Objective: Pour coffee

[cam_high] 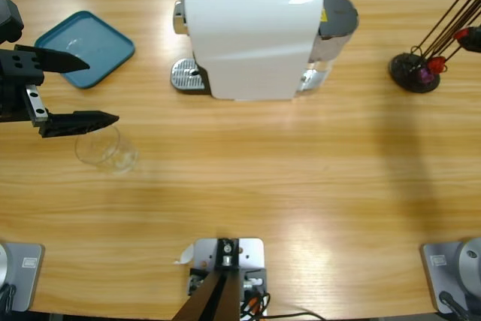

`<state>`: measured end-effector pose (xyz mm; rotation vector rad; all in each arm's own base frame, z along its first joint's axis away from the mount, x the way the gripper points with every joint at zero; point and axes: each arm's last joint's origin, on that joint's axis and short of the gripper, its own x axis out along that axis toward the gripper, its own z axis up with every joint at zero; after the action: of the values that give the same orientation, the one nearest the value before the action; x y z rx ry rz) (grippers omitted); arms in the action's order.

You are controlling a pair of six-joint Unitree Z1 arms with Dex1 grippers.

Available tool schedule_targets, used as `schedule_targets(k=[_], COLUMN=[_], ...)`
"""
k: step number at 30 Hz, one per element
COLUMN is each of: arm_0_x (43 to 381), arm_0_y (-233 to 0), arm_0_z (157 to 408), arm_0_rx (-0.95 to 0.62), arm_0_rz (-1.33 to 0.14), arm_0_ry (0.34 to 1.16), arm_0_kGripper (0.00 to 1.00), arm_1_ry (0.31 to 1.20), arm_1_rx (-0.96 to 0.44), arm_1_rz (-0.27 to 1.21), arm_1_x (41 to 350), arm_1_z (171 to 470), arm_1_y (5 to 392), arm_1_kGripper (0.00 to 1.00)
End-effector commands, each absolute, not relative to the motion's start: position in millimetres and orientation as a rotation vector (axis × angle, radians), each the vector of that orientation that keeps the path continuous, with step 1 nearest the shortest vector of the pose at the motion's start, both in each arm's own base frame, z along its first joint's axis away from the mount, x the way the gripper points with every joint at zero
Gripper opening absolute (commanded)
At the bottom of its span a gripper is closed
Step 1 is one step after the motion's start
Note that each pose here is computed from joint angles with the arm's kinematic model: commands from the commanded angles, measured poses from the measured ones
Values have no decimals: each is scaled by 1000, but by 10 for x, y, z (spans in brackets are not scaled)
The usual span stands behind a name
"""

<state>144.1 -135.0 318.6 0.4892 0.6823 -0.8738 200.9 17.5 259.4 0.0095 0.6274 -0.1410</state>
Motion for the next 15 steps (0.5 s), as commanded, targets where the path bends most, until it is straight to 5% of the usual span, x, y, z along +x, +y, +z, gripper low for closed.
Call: schedule_targets(k=[1,15], arm_0_x=[1388,1380], arm_0_y=[-1286,-1302], arm_0_z=[3091,3102], arm_0_rx=[486,483], arm_0_rz=[-867,-874], arm_0_ry=[702,689], arm_0_kGripper=[987,987], arm_1_ry=[558,410], arm_1_rx=[0,-33], arm_1_rz=[-168,-105], arm_1_x=[1995,1551], arm_1_z=[2911,3745], arm_1_y=[132,214], arm_1_kGripper=[0,0])
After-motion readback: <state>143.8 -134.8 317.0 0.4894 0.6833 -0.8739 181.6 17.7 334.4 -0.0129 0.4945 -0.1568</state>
